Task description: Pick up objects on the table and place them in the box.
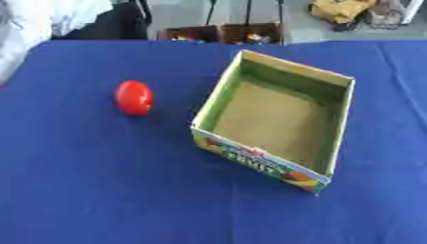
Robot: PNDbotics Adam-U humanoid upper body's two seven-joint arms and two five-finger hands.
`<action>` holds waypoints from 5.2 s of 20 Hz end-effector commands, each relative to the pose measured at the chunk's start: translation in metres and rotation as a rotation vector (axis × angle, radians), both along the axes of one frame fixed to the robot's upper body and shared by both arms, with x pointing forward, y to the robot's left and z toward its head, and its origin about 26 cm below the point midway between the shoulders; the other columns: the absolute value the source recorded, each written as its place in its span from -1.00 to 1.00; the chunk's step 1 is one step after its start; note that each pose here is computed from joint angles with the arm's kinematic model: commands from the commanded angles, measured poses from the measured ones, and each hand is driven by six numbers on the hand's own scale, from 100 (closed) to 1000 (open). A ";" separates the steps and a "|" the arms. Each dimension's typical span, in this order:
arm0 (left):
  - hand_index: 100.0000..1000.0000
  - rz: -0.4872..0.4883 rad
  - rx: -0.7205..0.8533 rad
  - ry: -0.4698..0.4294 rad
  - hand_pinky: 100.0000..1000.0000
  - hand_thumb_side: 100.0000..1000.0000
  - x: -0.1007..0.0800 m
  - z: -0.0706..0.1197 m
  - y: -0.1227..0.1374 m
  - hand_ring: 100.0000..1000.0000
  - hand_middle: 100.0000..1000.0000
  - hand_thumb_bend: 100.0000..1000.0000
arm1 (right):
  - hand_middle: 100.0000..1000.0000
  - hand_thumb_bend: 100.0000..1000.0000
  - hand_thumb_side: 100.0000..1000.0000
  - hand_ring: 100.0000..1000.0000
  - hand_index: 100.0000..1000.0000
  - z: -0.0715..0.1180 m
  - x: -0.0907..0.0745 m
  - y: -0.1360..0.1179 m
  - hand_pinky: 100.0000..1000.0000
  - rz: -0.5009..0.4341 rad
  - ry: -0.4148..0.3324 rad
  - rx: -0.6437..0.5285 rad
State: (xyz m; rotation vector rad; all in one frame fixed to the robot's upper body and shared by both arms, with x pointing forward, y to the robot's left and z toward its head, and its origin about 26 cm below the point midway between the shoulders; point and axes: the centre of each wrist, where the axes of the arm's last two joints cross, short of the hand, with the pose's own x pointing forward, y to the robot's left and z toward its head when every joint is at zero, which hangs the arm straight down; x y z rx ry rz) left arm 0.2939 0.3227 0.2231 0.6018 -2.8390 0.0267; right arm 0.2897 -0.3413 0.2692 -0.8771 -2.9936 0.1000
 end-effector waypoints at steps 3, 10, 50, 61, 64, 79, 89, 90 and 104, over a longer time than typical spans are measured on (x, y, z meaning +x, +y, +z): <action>0.92 0.004 0.007 -0.026 0.24 1.00 -0.003 0.008 0.002 0.64 0.51 -1.00 | 0.41 -1.00 1.00 0.46 0.53 0.010 -0.003 -0.001 0.32 -0.006 -0.021 -0.032; 0.92 0.051 0.040 -0.010 0.21 1.00 -0.005 0.013 0.009 0.63 0.51 -1.00 | 0.41 -1.00 1.00 0.46 0.53 0.009 -0.004 -0.002 0.32 -0.010 -0.016 -0.038; 1.00 0.609 1.108 0.927 0.36 1.00 0.099 0.015 0.058 0.80 0.88 -0.48 | 0.40 -1.00 1.00 0.47 0.52 0.009 0.001 0.011 0.33 0.056 0.031 -0.089; 1.00 0.487 1.106 1.030 0.20 1.00 0.124 0.024 0.036 0.69 0.79 -0.19 | 0.40 -1.00 1.00 0.47 0.52 0.008 0.001 0.013 0.33 0.061 0.041 -0.088; 1.00 0.474 1.112 1.061 0.22 1.00 0.131 0.028 0.032 0.70 0.80 -0.18 | 0.40 -1.00 1.00 0.47 0.52 0.008 0.002 0.014 0.33 0.065 0.041 -0.089; 1.00 0.397 1.287 1.257 0.24 0.45 0.139 0.052 0.025 0.77 0.90 0.09 | 0.40 -1.00 1.00 0.48 0.52 0.008 0.003 0.016 0.34 0.069 0.046 -0.087; 1.00 0.317 1.275 1.286 0.11 0.55 0.141 0.049 0.017 0.68 0.87 0.05 | 0.40 -1.00 1.00 0.48 0.51 0.006 0.003 0.017 0.34 0.066 0.050 -0.075; 1.00 0.306 1.276 1.294 0.12 0.56 0.142 0.048 0.016 0.69 0.88 0.07 | 0.39 -1.00 1.00 0.48 0.51 0.006 0.003 0.017 0.34 0.066 0.049 -0.075; 1.00 0.286 1.322 1.346 0.01 0.38 0.148 0.034 0.012 0.61 0.86 -0.10 | 0.39 -1.00 1.00 0.48 0.51 0.008 0.004 0.019 0.35 0.068 0.041 -0.077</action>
